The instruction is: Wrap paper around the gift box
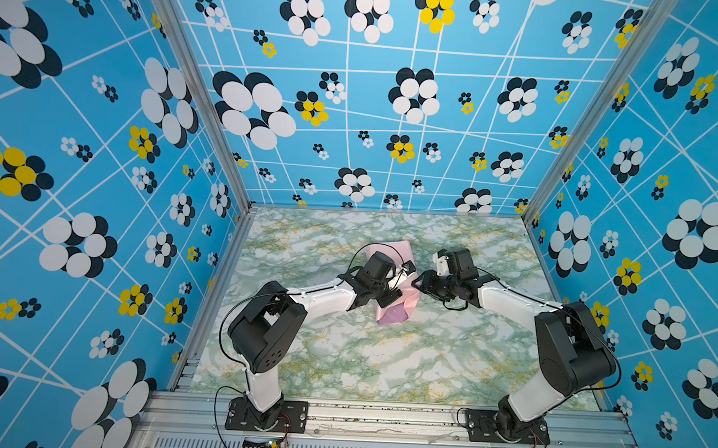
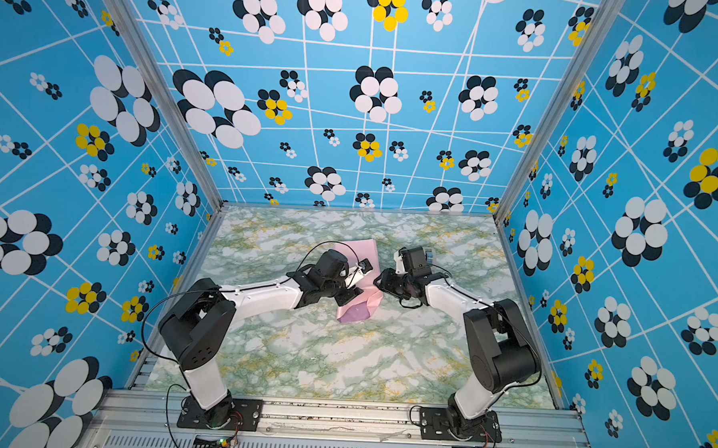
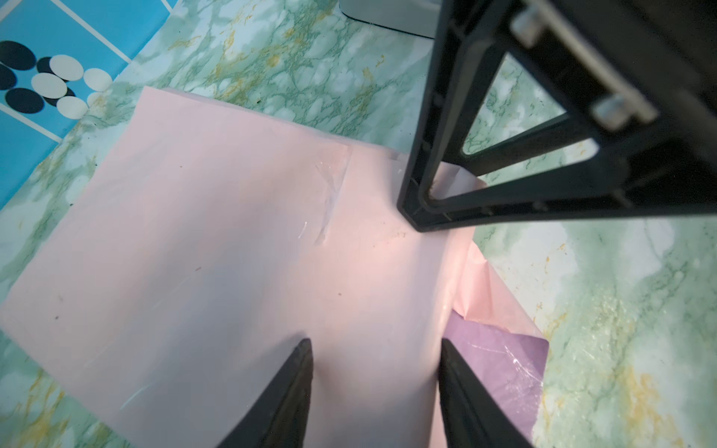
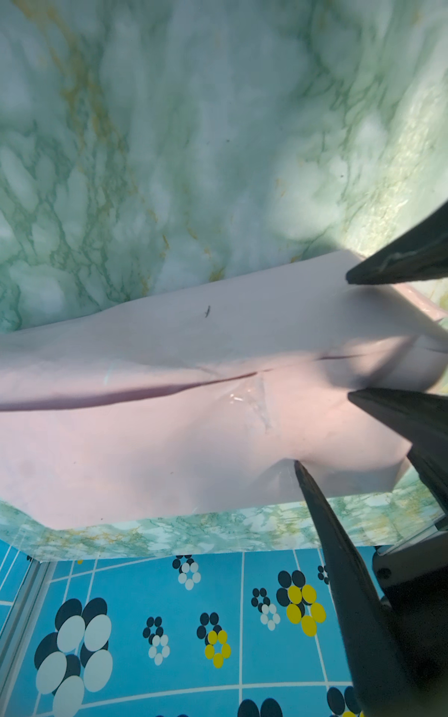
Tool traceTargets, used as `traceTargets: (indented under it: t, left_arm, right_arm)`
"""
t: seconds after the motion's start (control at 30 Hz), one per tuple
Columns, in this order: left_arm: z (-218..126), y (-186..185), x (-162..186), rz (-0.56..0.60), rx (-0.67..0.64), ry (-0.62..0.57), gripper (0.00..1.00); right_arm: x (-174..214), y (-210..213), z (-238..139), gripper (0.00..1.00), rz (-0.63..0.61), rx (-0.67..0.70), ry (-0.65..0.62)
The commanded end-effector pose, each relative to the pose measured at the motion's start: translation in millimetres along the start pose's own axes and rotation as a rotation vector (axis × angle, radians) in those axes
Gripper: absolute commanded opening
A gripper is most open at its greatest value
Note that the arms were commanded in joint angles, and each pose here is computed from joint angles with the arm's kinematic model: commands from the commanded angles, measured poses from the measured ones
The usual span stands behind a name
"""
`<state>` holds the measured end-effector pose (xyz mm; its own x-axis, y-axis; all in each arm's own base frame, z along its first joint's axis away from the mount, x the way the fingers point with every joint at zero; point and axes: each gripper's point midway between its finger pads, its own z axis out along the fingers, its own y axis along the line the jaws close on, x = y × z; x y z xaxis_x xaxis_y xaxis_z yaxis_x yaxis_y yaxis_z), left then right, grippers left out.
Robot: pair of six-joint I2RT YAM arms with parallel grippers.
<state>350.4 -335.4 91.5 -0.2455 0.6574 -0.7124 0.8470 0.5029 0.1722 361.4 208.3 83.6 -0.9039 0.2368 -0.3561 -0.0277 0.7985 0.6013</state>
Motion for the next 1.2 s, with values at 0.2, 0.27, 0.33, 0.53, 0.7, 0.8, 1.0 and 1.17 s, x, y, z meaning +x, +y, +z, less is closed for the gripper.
traceTargets:
  t: [0.2, 0.27, 0.33, 0.53, 0.7, 0.8, 1.0, 1.17]
  left_arm:
    - [10, -7, 24, 0.016, 0.036, 0.074, 0.44]
    - [10, -8, 24, 0.023, 0.037, 0.074, 0.44]
    - [11, -9, 25, 0.031, 0.036, 0.076, 0.44]
    - [12, -14, 27, 0.064, 0.033, 0.087, 0.44]
    - [12, -16, 30, 0.074, 0.031, 0.096, 0.44]
    - [12, -17, 29, 0.074, 0.032, 0.094, 0.44]
    - [12, -18, 29, 0.072, 0.039, 0.090, 0.44]
    - [12, -20, 29, 0.066, 0.045, 0.087, 0.44]
  right_arm:
    - [2, -5, -52, 0.47, 0.067, -0.028, -0.151]
    - [11, -11, -52, 0.33, 0.137, -0.044, -0.164]
    - [20, -14, -44, 0.24, 0.201, -0.083, -0.158]
    - [31, -19, -17, 0.05, 0.256, -0.086, -0.142]
    - [28, -12, -1, 0.00, 0.268, -0.114, -0.150]
    - [28, -9, 9, 0.00, 0.265, -0.119, -0.142]
    - [33, -11, 31, 0.00, 0.283, -0.124, -0.122]
    - [45, -21, 42, 0.00, 0.288, -0.097, -0.094]
